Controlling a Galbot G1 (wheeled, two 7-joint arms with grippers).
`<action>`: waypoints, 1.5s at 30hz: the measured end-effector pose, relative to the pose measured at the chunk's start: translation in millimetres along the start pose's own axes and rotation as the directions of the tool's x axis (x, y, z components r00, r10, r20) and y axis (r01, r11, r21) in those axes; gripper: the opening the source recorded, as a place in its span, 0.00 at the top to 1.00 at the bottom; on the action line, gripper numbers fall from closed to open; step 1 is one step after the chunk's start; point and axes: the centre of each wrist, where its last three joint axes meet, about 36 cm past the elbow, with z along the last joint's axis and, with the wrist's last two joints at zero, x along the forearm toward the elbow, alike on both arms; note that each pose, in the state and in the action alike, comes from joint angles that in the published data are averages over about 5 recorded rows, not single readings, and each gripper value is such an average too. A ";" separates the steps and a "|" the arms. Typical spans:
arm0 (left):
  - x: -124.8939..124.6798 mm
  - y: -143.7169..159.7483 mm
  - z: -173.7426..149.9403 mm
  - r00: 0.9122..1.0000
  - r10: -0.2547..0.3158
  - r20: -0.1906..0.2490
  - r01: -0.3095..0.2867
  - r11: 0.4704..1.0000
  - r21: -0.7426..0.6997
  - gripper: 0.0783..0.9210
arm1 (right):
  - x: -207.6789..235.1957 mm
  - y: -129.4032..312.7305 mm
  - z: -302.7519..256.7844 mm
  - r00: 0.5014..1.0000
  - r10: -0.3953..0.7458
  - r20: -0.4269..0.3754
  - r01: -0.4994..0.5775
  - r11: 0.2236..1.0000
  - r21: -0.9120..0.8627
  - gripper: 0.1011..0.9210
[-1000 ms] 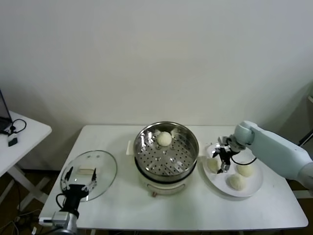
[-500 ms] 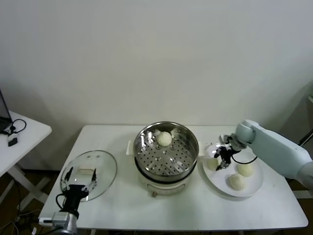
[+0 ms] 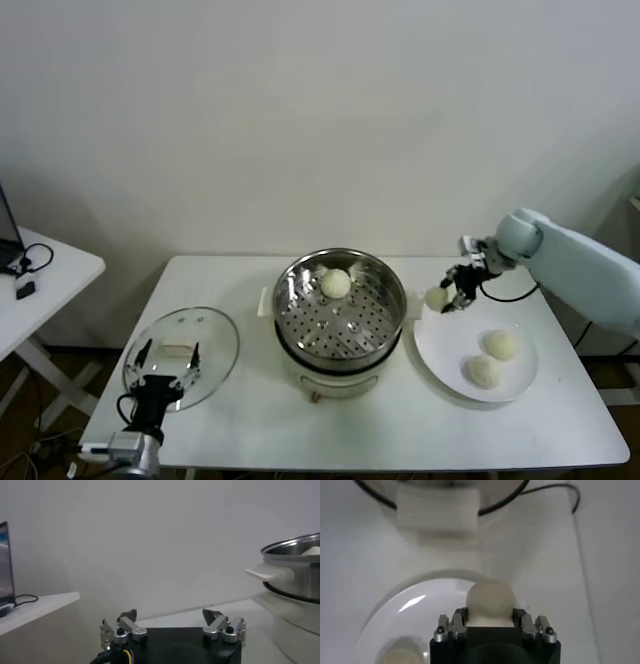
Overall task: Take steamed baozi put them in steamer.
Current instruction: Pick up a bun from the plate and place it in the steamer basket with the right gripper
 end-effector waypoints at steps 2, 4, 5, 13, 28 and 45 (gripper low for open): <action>-0.5 -1.8 -0.2 1.000 0.003 0.003 -0.003 1.000 0.002 0.12 | 17.3 -5.8 -15.8 1.000 0.012 0.021 -0.012 1.000 0.008 0.40; -1.4 -3.8 -0.1 1.000 0.006 0.006 -0.006 1.000 0.005 0.12 | 31.6 -9.3 -33.4 0.999 0.019 0.048 -0.019 1.000 0.015 0.40; -1.9 -4.7 -0.1 1.000 0.008 0.008 -0.008 1.000 0.006 0.12 | 37.3 -10.0 -43.1 0.998 0.020 0.062 -0.021 1.000 0.019 0.40; -3.9 -11.8 -4.4 0.999 0.025 0.025 -0.026 0.999 0.019 0.12 | 44.9 -1.3 -123.7 0.988 -0.032 0.149 0.023 0.998 0.063 0.40; 0.7 -15.9 -11.7 0.998 0.036 0.047 -0.038 0.999 0.028 0.12 | -18.1 18.3 -236.4 0.975 -0.165 0.150 0.141 0.977 0.158 0.41; 5.2 -3.6 -6.5 0.999 0.023 0.039 -0.024 0.999 0.026 0.12 | -80.0 31.7 -279.8 0.968 -0.233 0.093 0.210 0.955 0.208 0.41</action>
